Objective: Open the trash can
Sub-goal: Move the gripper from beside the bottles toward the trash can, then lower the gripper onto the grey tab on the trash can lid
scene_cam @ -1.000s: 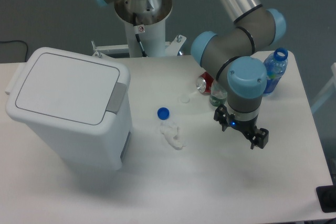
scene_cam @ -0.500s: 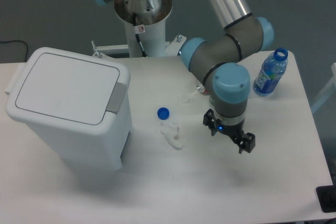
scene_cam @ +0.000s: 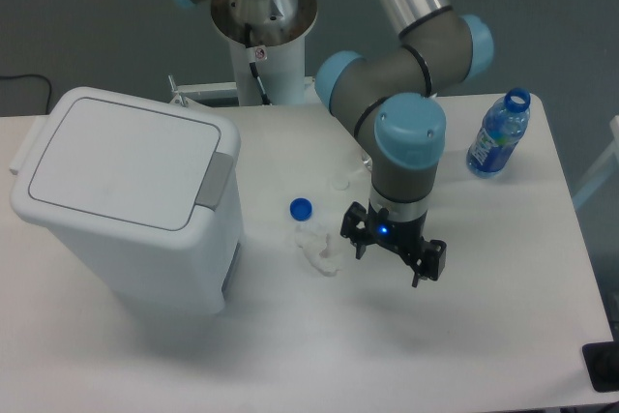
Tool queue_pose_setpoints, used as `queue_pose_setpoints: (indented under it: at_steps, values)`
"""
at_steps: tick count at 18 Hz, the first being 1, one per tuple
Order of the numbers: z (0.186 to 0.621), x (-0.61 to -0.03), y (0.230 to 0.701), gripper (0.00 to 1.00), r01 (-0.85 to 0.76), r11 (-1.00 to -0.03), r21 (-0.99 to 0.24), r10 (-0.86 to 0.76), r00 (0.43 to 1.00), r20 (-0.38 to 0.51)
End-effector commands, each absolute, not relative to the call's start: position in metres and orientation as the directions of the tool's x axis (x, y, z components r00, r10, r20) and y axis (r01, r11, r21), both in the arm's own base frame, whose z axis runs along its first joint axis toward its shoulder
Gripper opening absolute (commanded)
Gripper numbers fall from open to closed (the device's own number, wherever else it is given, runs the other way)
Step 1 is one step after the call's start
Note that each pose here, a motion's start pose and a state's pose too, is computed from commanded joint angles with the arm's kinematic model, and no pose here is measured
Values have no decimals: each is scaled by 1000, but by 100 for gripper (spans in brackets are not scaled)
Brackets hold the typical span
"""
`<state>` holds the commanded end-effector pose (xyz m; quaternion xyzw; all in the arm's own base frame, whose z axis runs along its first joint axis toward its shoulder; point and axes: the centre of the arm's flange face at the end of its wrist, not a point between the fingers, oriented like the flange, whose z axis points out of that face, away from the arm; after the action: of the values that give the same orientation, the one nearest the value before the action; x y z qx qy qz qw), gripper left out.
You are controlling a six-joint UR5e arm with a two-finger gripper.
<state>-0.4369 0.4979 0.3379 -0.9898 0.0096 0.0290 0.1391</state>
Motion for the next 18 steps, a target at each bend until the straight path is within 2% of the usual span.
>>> queue_pose_setpoints:
  at_steps: [2,4,5,6,11,18]
  values:
    - [367,-422,502,67,17,-935,-353,30,999,-31]
    - [385,-411,502,34,49,-912,-406,46,999,15]
    - [396,-406,501,20,52,-903,-426,43,999,30]
    - [406,-400,499,10,53,-898,-436,41,998,38]
    - [453,-361,499,0,87,-862,-500,43,994,99]
    - [488,-327,506,0,109,-801,-589,12,986,166]
